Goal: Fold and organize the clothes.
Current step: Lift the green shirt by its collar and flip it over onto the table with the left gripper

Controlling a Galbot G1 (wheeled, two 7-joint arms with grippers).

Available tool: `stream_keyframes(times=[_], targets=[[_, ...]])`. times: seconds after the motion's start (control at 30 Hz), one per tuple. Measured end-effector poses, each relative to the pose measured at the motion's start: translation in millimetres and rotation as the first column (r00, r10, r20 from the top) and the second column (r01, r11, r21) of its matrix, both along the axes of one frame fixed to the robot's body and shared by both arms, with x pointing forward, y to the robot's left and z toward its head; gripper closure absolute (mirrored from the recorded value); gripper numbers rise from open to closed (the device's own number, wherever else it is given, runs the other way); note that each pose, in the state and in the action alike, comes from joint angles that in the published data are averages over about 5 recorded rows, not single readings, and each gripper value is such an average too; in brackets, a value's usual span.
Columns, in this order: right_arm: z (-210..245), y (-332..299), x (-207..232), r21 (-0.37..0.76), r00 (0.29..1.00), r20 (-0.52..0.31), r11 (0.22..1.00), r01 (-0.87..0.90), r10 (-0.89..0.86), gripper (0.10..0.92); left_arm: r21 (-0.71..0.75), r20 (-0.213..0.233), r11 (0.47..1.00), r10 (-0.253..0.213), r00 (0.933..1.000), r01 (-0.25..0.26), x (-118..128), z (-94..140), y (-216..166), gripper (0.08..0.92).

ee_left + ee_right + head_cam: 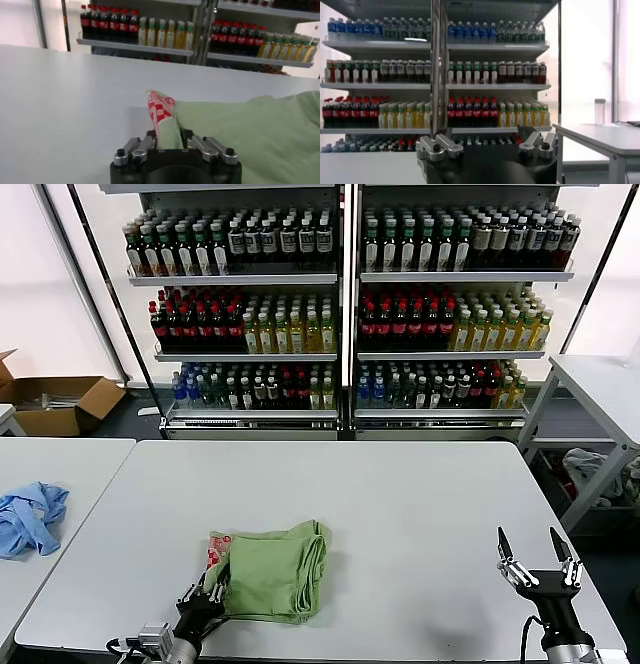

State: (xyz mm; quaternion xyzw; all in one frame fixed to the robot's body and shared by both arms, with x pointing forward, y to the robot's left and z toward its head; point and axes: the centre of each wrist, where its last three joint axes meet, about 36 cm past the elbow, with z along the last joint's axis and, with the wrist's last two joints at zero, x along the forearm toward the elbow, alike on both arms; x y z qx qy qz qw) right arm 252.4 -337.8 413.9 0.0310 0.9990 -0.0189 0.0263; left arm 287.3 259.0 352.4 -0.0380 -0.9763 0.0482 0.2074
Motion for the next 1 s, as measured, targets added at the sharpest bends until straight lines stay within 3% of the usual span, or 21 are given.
stream_keyframes(times=[0.2,0.47,0.57,0.67,0.8,0.9,1.0], targets=[[4.3,3.4,4.3,0.008,1.000,0.006,1.000,-0.002,0.002,0.200,0.001,0.043,1.000,0.004,0.9991,-0.004,6.4,19.5,4.8,0.837],[7.9,6.8,15.3,0.017,1.000,0.012,1.000,-0.009,0.009,0.200,0.049,0.127,0.996,0.072,0.9893,-0.079,21.1,68.7,48.5,0.864],[9.4,6.7,19.0,0.018,1.000,0.018,1.000,-0.009,0.009,0.200,0.086,0.171,0.988,0.113,0.9788,-0.129,28.0,93.5,71.1,0.864],[10.4,6.7,20.8,0.020,1.000,0.021,1.000,-0.009,0.009,0.200,0.124,0.224,0.977,0.144,0.9639,-0.175,34.0,121.7,90.0,0.864],[11.4,6.8,22.4,0.020,1.000,0.025,1.000,-0.010,0.009,0.200,0.162,0.288,0.966,0.147,0.9463,-0.200,35.2,151.0,100.1,0.864],[12.7,7.4,23.3,0.022,1.000,0.028,1.000,-0.011,0.010,0.200,0.199,0.324,0.960,0.126,0.9376,-0.198,34.9,155.4,99.9,0.864],[13.9,8.4,23.3,0.023,1.000,0.028,1.000,-0.012,0.011,0.200,0.243,0.350,0.952,0.092,0.9321,-0.186,38.4,141.2,97.7,0.864]])
